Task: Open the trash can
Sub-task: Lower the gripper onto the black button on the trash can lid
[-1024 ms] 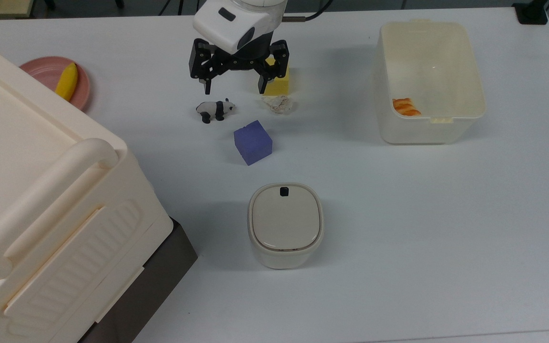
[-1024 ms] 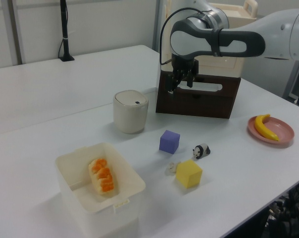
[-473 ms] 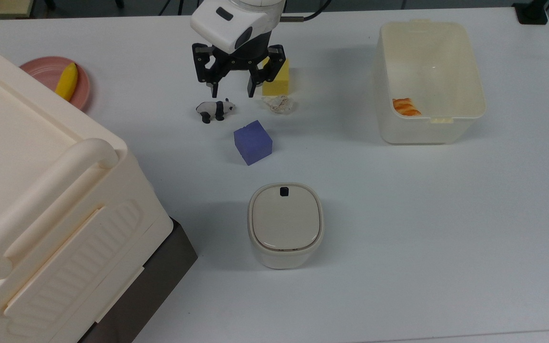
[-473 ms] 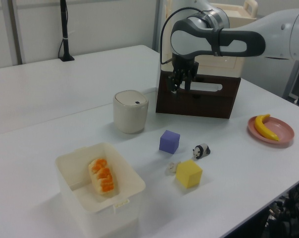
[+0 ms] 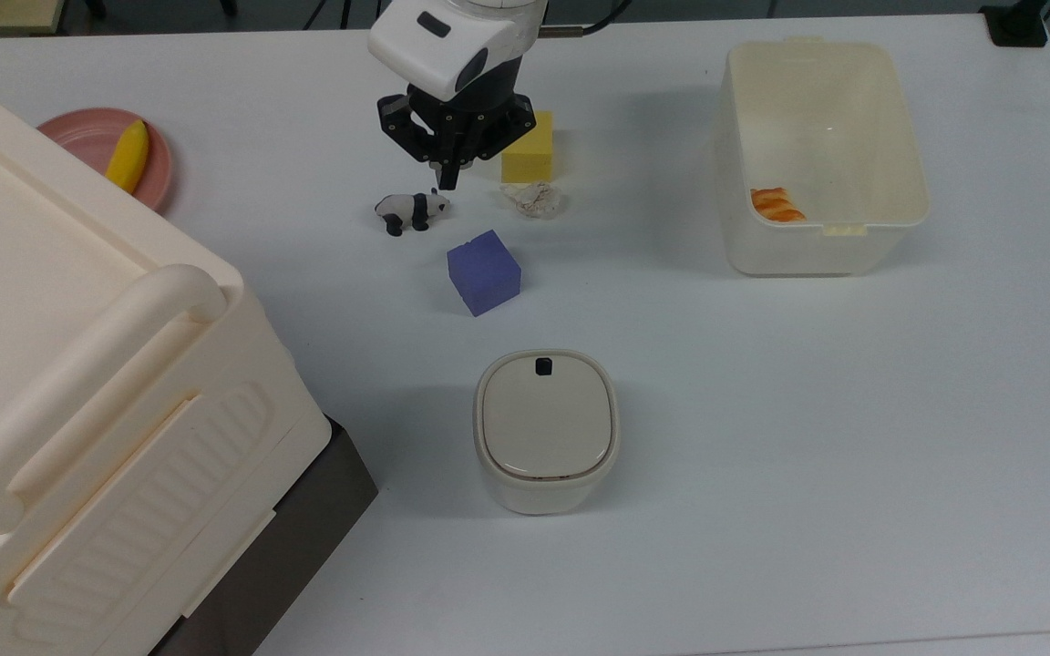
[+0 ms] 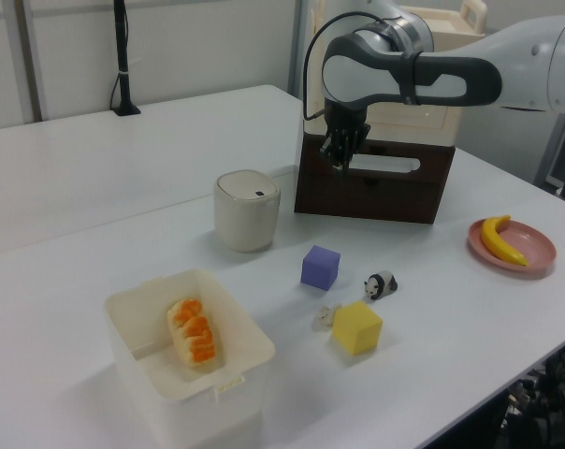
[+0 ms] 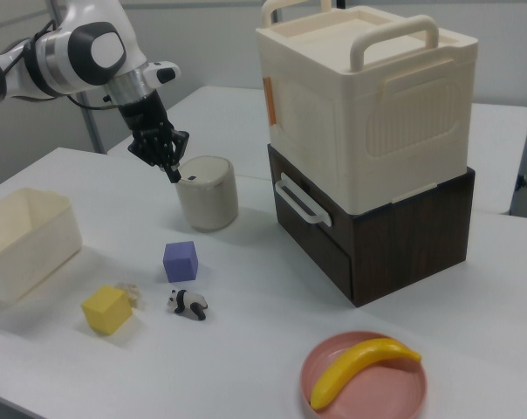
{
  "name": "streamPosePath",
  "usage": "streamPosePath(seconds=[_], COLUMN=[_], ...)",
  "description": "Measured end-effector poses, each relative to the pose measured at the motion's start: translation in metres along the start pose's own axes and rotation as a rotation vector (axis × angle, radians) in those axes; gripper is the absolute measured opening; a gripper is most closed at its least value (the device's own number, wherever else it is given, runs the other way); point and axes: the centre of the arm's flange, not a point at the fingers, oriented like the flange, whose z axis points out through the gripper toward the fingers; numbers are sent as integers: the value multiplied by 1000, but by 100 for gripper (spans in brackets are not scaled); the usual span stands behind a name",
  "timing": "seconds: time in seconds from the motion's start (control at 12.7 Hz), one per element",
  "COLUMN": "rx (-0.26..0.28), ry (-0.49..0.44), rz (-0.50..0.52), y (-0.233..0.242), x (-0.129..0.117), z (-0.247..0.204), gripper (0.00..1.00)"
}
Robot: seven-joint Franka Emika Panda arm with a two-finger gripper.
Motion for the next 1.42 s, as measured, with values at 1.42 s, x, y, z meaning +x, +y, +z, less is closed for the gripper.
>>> streamPosePath(seconds=[1.42], rx=[106], ry=[362], rz=[-173], y=[-18], x=[77], z=[59], gripper=[1])
